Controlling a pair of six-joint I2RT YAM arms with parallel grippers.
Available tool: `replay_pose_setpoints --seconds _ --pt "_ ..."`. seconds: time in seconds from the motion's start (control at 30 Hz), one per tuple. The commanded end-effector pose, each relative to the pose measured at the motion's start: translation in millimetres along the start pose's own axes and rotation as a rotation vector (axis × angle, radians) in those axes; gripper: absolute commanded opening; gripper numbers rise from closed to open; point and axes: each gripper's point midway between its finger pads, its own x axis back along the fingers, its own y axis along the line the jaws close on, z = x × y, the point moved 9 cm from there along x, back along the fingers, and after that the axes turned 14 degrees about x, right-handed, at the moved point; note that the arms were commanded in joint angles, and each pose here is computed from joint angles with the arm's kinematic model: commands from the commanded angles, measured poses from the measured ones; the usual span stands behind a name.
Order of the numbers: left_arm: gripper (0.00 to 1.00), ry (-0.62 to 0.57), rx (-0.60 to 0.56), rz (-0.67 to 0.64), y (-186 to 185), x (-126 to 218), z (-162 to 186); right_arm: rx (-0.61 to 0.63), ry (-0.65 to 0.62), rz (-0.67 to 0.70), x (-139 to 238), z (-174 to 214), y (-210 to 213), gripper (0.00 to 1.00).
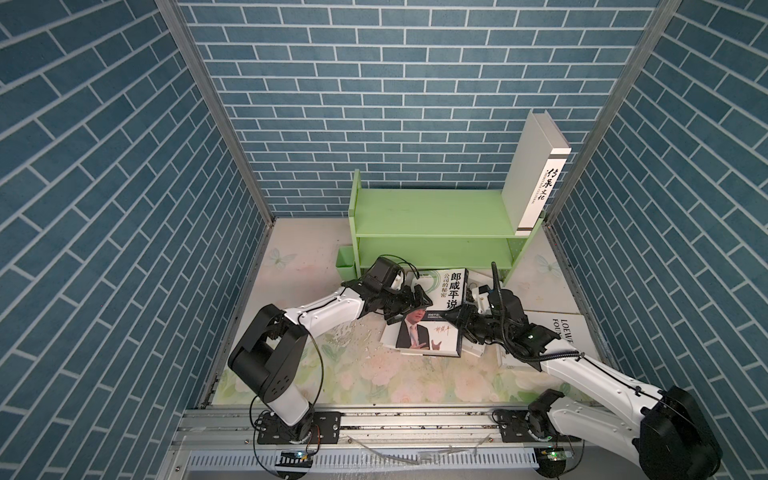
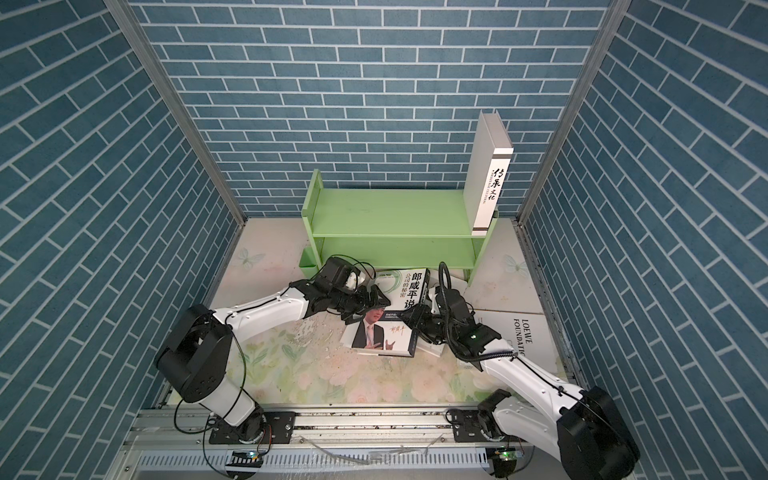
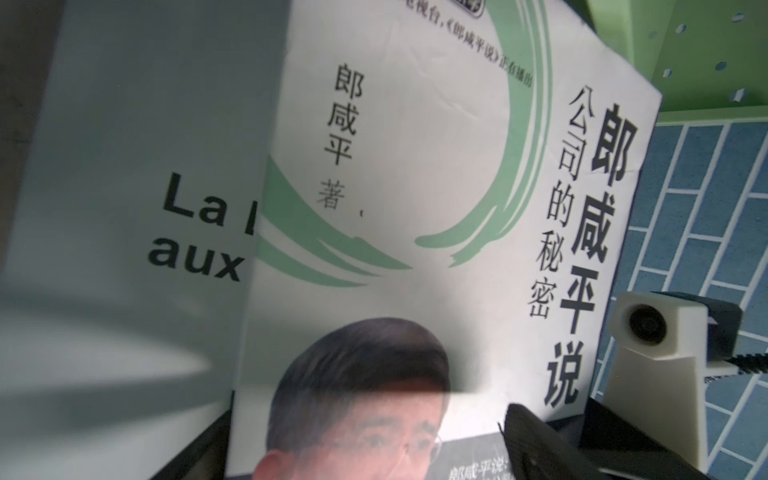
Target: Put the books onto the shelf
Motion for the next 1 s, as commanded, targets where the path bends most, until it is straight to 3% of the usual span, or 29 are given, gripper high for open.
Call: replay_pose_setpoints --seconds 0.0,0.13,0.5,0.97 --pt "0.99 0.015 -0.056 0.055 -19 -3 1 0.010 -0.018 -0.011 9 -6 11 0.51" --pt "0.98 0.023 -0.072 0.067 -26 -5 3 0.004 -0.042 0.023 16 -6 10 0.40" --pt "0.98 0.015 -0.049 0.112 -39 -7 1 -0.078 -0.101 0.110 68 -3 19 0.39" --pt "0.98 0.025 -0.041 0.115 -46 -17 -7 -0.001 -0.146 0.139 142 -7 61 0.38"
